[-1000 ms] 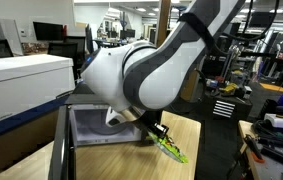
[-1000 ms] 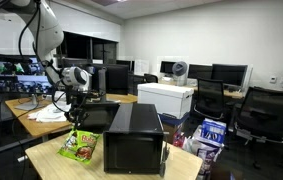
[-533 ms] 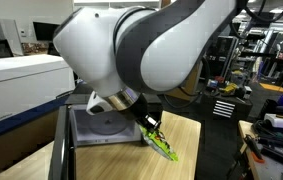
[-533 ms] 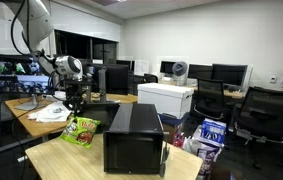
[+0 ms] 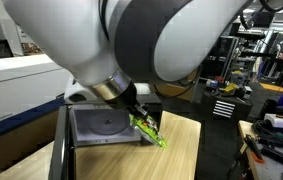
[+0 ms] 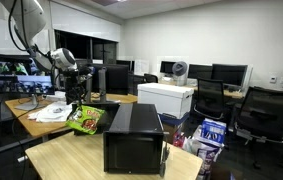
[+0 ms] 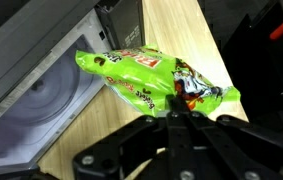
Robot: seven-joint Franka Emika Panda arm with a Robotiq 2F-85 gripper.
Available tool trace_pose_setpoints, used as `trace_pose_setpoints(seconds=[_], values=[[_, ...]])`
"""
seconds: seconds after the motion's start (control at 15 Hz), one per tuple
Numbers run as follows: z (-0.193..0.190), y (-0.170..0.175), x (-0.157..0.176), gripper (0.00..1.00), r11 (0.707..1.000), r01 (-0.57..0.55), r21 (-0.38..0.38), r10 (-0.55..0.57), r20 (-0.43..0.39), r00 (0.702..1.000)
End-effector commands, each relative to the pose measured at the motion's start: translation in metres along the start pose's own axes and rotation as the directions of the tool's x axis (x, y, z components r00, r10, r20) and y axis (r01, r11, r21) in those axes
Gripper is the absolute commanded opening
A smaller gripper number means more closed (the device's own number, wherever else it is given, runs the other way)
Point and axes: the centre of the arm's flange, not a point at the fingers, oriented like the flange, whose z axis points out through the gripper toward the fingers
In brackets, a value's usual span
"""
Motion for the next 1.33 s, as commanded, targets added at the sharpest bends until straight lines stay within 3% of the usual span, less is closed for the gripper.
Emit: trace_pose_setpoints(seconds=[0.0, 0.53, 1.27], values=[[-0.024, -0.003, -0.008, 0.0, 0.995, -0.016, -0.103, 0.022, 0.054, 0.998], [-0.047, 0.006, -0.008, 0.0, 0.958, -0.006, -0.287, 0.043, 0.123, 0.992], [-0.039, 0.033, -0.021, 0.0, 0.898, 0.019, -0.44, 0.086, 0.218, 0.972]])
